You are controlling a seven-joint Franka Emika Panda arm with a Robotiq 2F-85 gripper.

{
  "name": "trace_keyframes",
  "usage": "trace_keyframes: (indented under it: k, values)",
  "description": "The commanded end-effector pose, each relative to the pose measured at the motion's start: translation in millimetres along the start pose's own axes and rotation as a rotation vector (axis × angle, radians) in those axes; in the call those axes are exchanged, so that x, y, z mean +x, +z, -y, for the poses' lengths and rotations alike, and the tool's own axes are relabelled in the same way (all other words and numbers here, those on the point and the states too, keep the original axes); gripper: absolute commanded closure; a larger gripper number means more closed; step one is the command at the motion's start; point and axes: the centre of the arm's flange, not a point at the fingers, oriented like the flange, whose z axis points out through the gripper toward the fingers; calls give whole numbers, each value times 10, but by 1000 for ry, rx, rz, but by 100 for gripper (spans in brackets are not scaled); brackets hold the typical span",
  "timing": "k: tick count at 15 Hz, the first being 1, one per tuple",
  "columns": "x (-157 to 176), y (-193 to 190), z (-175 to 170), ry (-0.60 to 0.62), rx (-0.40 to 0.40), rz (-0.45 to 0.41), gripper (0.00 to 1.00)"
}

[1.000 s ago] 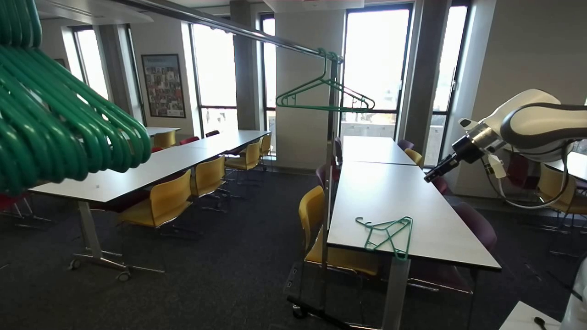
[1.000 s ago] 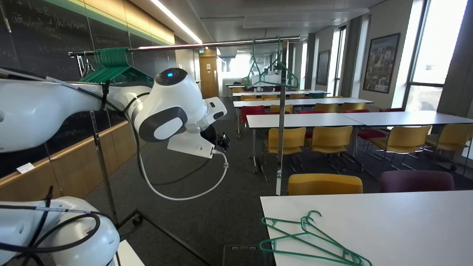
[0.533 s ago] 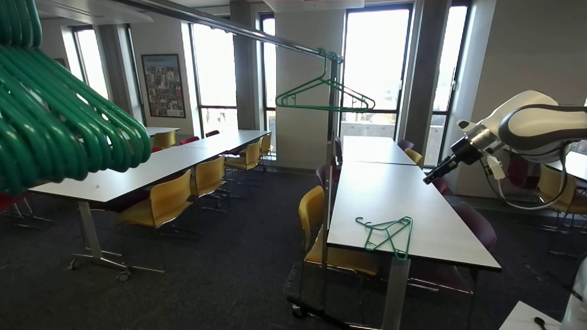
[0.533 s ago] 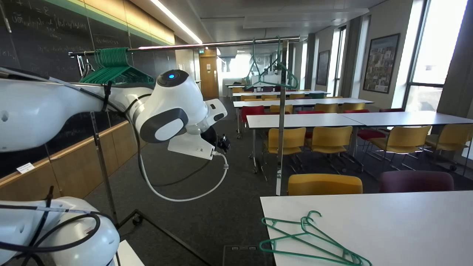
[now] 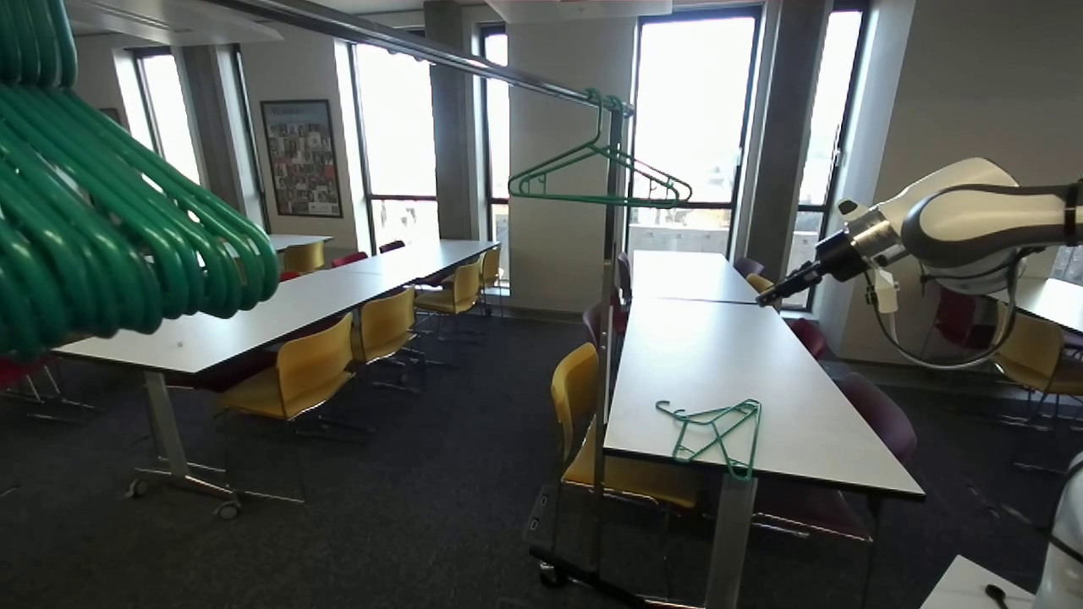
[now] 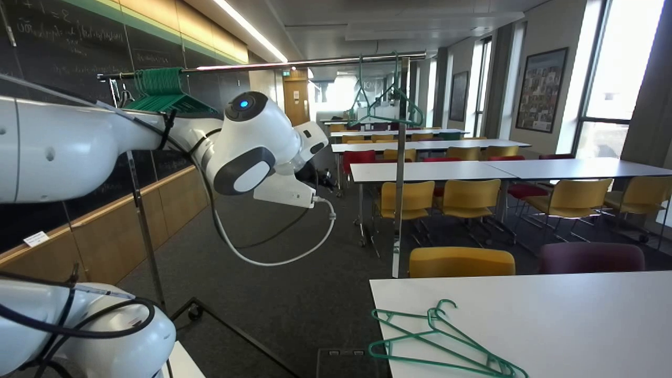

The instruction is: Put one hanger from the rail on the table.

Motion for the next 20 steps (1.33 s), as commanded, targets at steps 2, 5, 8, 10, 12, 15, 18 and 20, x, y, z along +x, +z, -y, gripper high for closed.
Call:
trace_keyframes:
  k: [2,5,8,10,12,15,18,20]
  values:
    - [602,212,-206,-8,3,-181,0]
    - [791,325,-195,-5,22,-255,0]
    - [922,419,-148,-7,43,-310,0]
    - [992,471,-137,-6,52,-339,0]
    - [1054,498,-153,-3,56,-364,0]
    - [1140,496,-207,-6,49,-405,0]
    - [1251,502,-273,-6,46,-429,0]
    - [1304,515,-302,21,83,-417,0]
